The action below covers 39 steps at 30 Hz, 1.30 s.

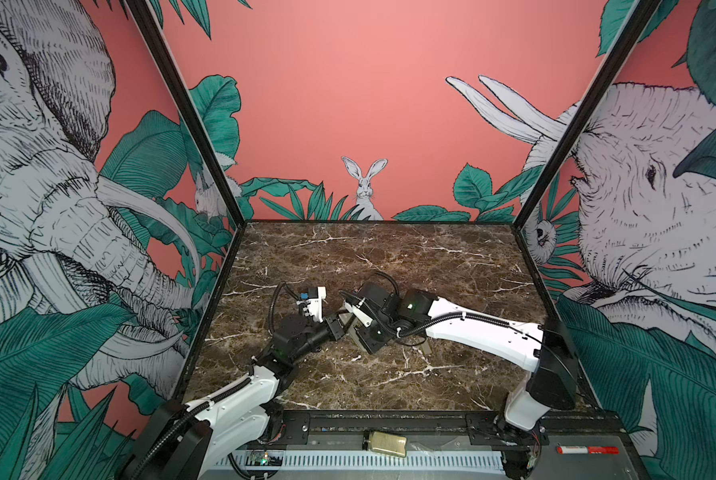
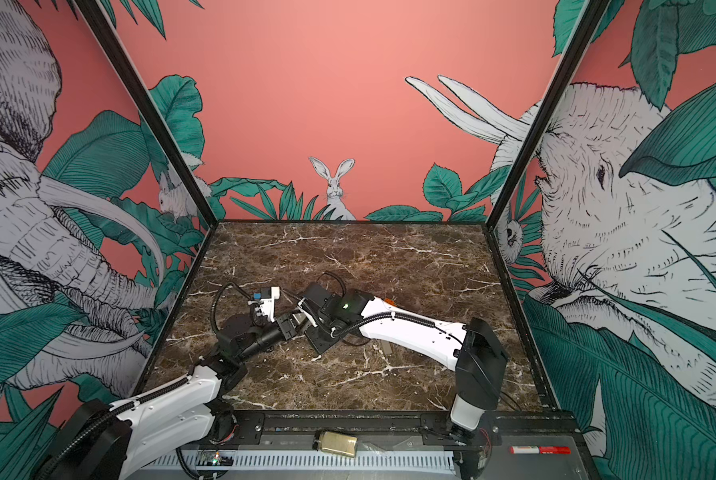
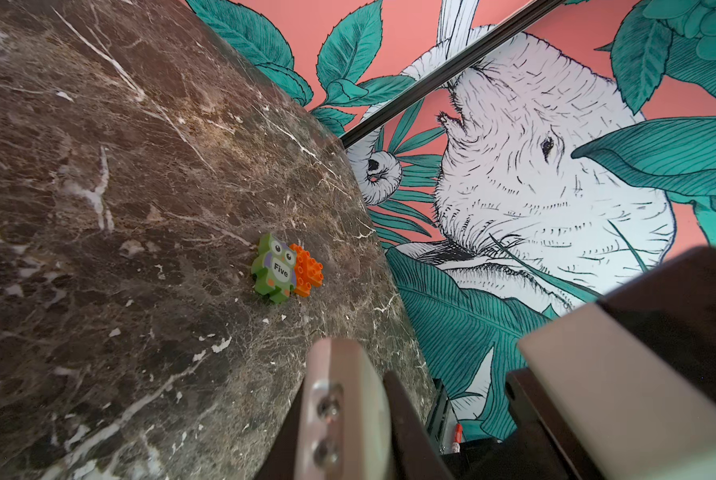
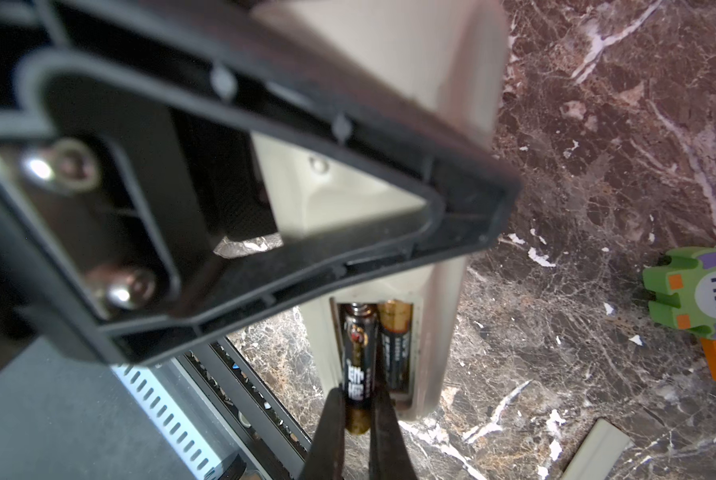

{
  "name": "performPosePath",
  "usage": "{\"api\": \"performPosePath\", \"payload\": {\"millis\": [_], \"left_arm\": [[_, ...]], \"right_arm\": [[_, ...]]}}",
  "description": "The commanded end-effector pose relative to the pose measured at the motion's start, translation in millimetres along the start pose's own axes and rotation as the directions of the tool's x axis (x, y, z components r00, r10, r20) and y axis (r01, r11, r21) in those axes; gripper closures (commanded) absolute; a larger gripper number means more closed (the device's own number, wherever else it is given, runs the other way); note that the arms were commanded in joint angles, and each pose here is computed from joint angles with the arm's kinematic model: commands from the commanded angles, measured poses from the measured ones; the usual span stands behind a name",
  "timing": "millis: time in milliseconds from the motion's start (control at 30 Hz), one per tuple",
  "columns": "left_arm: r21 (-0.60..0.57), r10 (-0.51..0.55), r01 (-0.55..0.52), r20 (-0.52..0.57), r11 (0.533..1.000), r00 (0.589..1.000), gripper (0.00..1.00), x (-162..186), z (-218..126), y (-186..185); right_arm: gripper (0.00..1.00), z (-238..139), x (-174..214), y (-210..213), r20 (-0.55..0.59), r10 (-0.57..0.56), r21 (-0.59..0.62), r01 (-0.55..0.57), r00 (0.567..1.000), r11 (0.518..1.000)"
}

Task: Load the batteries into the remote control
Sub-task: 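Lower the battery into the remote's compartment and open the right gripper, then raise the right gripper and reposition it over the seated batteries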

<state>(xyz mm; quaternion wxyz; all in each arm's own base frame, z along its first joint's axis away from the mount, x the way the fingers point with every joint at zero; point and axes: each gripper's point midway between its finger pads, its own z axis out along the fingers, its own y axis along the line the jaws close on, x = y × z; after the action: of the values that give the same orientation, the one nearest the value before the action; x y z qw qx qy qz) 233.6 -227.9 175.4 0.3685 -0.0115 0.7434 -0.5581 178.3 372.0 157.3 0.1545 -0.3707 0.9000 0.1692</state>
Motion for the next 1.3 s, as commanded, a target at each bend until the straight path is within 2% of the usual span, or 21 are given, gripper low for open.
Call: {"api": "performPosePath", "payload": {"millis": [0, 867, 1133, 1167, 1267], "left_arm": [[0.091, 0.011, -0.012, 0.012, 0.996, 1.0, 1.0, -5.3, 0.3, -22.2], [0.087, 0.003, -0.003, 0.005, 0.996, 1.0, 1.0, -3.8, 1.9, -20.5], [0.073, -0.005, 0.006, -0.012, 0.997, 1.0, 1.0, 0.3, 3.2, -15.5], [0.074, -0.006, 0.007, -0.015, 0.997, 1.0, 1.0, 0.7, 3.3, -15.7], [0.077, -0.011, 0.013, -0.025, 0.997, 1.0, 1.0, 2.2, 3.8, -16.3]], "right_arm": [[0.93, -4.1, -9.6, 0.2, 0.023, -0.012, 0.018, 0.011, 1.0, 1.0], [0.72, -22.6, -15.5, -2.9, 0.076, -0.018, 0.038, 0.015, 0.997, 0.999], [0.61, -38.2, -25.6, -4.1, 0.147, -0.017, 0.047, 0.01, 0.989, 0.999], [0.59, -53.5, -29.9, -3.3, 0.194, -0.015, 0.039, 0.008, 0.981, 0.999], [0.54, -66.0, -33.6, -3.8, 0.241, -0.02, 0.039, 0.011, 0.97, 0.999]]}}
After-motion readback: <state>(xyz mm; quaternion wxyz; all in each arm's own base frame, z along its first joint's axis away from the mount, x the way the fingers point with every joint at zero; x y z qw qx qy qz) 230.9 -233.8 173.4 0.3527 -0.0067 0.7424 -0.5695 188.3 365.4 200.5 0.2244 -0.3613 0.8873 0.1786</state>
